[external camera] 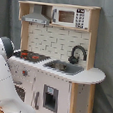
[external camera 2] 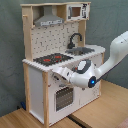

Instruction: Play with the kitchen

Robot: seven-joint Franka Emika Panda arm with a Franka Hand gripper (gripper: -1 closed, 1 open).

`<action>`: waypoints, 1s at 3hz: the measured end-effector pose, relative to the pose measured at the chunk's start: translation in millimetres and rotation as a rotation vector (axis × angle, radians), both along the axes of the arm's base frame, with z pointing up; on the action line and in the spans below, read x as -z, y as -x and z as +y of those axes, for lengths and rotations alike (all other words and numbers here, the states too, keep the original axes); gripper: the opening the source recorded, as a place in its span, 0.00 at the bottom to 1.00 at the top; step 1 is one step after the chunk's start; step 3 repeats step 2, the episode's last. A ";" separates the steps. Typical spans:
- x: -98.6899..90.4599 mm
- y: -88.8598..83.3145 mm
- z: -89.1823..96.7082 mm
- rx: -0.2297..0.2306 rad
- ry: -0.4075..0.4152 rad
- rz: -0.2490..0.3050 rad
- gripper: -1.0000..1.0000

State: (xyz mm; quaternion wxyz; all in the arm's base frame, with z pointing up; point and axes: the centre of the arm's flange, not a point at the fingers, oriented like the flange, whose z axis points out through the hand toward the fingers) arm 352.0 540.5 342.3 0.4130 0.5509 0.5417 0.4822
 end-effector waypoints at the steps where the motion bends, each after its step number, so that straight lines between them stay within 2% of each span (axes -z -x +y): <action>1: -0.1 0.1 0.0 0.001 -0.009 0.002 0.00; 2: -0.2 0.1 0.0 0.001 -0.010 0.002 1.00; 3: -0.2 0.1 0.0 0.001 -0.010 0.002 1.00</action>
